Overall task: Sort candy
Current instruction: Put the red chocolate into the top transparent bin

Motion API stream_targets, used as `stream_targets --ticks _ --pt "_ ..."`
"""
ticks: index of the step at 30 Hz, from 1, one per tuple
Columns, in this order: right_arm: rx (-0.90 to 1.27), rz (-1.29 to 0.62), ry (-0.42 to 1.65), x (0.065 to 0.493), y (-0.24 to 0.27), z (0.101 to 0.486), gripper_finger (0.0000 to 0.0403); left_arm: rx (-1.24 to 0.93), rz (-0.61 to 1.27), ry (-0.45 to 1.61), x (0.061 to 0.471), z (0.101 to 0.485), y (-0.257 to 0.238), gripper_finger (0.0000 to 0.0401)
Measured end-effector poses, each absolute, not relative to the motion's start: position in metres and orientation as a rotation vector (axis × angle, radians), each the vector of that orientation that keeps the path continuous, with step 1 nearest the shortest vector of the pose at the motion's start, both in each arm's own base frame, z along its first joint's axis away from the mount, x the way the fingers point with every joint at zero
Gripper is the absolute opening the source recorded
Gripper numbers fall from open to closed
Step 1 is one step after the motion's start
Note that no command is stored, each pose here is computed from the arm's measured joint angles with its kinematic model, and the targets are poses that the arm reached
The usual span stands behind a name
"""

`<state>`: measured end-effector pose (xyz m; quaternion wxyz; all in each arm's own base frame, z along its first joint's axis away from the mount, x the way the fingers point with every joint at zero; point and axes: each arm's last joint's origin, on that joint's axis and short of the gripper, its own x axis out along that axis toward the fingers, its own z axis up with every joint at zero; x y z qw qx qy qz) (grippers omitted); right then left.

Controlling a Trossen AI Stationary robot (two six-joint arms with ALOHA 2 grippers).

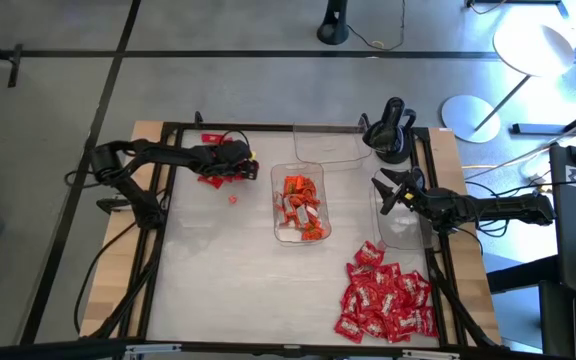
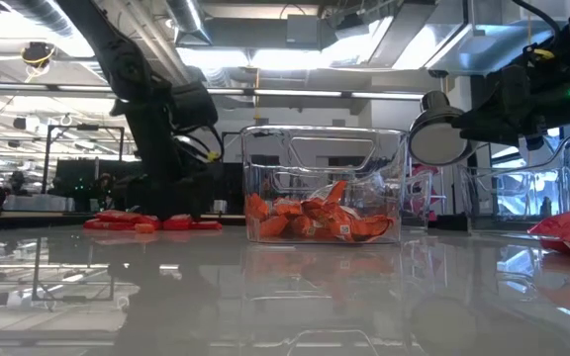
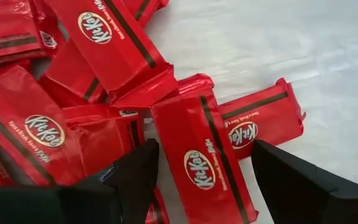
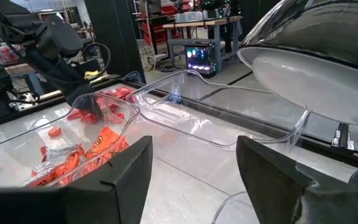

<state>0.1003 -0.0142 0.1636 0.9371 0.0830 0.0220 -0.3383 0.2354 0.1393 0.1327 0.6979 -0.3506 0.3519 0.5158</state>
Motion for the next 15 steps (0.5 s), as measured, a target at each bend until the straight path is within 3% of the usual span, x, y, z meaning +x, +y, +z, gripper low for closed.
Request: stream_targets --ticks 4,15 --pt "0.169 -0.691 0.047 0.1002 -0.0142 0.1634 0.0230 -0.778 1.148 0.791 0.2357 0.1314 0.1395 0.0226" --pt "0.170 -0.691 0.045 0.1003 -0.0142 0.1636 0.0230 -0.725 1.090 0.802 0.2392 0.1369 0.1320 0.0125"
